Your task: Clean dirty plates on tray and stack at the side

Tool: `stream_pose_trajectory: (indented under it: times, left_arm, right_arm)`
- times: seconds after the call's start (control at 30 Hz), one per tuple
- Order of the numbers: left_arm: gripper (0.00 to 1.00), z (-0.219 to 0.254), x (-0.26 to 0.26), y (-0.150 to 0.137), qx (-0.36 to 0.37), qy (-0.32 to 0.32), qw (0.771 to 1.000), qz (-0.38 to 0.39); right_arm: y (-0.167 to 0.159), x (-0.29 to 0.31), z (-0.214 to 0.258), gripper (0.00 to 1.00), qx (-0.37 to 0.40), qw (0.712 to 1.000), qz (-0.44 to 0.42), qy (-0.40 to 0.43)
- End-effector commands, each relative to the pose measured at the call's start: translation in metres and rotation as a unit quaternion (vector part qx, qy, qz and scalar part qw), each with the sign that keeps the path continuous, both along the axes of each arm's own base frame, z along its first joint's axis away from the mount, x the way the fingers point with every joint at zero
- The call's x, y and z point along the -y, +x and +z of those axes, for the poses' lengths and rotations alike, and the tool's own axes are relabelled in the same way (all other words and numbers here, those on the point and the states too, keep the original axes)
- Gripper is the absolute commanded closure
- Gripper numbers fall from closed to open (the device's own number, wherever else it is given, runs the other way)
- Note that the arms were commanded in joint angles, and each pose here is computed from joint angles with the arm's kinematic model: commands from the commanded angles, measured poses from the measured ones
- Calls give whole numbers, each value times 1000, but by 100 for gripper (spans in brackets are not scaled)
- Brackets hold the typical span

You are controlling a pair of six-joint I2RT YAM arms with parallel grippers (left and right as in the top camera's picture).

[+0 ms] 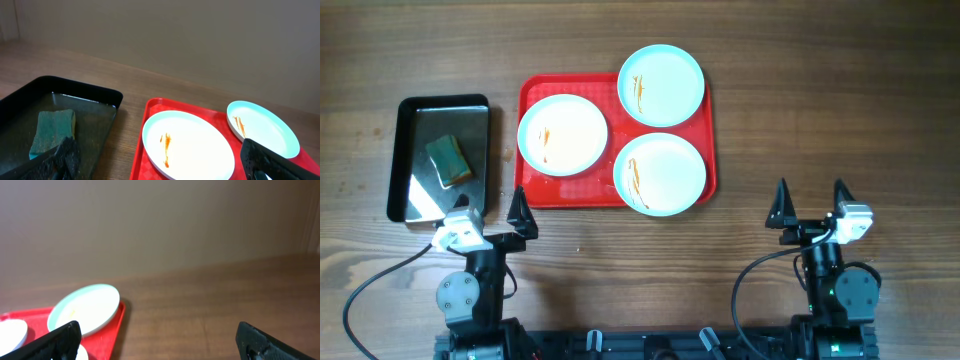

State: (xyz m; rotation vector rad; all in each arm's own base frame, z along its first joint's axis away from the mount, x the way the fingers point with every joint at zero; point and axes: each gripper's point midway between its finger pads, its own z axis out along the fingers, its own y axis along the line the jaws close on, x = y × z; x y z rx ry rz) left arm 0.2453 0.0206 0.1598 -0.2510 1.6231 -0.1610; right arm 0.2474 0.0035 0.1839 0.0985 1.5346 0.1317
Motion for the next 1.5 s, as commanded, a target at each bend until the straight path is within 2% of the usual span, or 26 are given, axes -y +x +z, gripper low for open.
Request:
stream_pose_trajectory:
  times: [0.0, 0.27, 0.47, 0.63, 0.87, 1.03, 1.23, 1.3, 1.47]
  left_arm:
    - [0, -4, 1, 0, -6, 8, 1000, -3]
    - [0, 18, 10, 1, 35, 14, 999, -29]
    - [0, 62, 11, -6, 72, -8, 997, -29]
    - [0, 87, 14, -9, 50, -12, 998, -34]
    - [0, 96, 16, 12, -60, -35, 996, -49]
    - [0, 91, 13, 29, -159, -54, 985, -46]
    - [0, 76, 11, 45, -329, -83, 940, -42]
    - [0, 74, 15, 54, -360, -98, 926, -56]
    - [0, 44, 16, 66, -408, -134, 902, -49]
  right_arm:
    - [-1, -6, 13, 0, 27, 999, 16, -7]
    - [-11, -12, 65, 0, 134, 990, 33, -11]
    - [-16, -20, 91, 0, 155, 986, 57, -17]
    - [-5, -25, 112, 0, 143, 987, 71, -18]
    - [44, -57, 148, 0, 83, 983, 163, -25]
    - [81, -79, 148, 0, 11, 972, 235, -16]
    - [131, -86, 121, 0, -167, 952, 254, 20]
    - [141, -86, 116, 0, -217, 942, 256, 15]
    - [161, -80, 111, 0, -224, 945, 239, 10]
